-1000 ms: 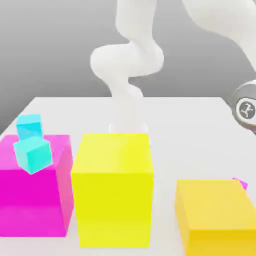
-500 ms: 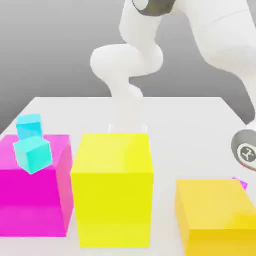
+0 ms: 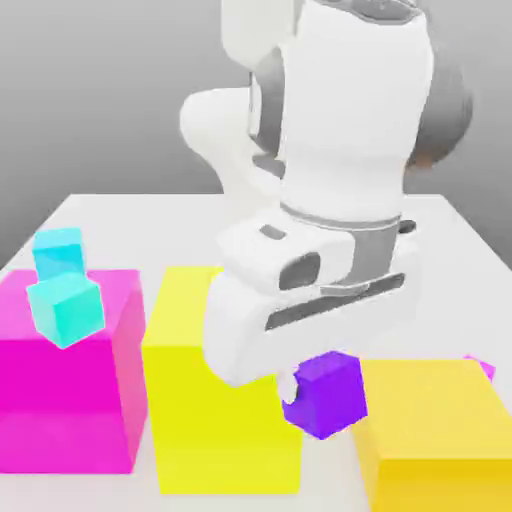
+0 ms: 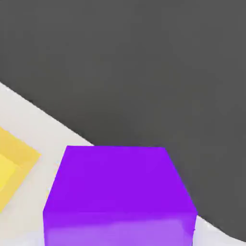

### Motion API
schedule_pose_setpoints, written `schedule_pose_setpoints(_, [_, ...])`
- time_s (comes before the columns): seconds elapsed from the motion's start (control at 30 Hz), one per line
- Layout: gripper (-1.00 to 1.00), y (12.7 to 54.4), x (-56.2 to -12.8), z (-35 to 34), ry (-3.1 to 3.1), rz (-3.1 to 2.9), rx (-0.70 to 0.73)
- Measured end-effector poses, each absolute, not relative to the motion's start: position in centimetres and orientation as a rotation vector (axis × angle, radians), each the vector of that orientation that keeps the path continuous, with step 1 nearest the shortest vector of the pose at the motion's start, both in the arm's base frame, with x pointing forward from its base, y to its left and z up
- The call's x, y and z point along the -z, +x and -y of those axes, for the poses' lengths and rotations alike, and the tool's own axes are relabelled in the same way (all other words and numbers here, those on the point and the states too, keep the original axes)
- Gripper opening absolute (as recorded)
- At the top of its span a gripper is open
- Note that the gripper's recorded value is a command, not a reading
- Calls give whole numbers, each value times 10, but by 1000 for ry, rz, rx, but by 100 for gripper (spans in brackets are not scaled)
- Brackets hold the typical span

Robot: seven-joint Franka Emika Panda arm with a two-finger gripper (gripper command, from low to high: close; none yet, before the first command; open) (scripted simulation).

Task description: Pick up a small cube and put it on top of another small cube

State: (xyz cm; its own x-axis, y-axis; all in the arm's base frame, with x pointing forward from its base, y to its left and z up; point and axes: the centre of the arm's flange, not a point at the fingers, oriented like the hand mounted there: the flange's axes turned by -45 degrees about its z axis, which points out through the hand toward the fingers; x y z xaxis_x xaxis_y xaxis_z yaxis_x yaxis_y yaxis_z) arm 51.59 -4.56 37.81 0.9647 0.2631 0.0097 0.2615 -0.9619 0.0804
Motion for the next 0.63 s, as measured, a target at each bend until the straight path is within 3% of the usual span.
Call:
schedule_pose_setpoints(0.17, [-100, 454, -421, 132, 3070, 217, -20])
schedule_pose_setpoints(0.4, [-100, 329, -459, 235, 2918, 1149, -4])
schedule_pose_setpoints(0.53, [-100, 311, -417, 246, 2877, 1274, -2])
schedule_pose_setpoints(0.57, [100, 310, -405, 246, 2875, 1278, -2])
schedule_pose_setpoints(0.63, [100, 310, -405, 246, 2875, 1278, -2])
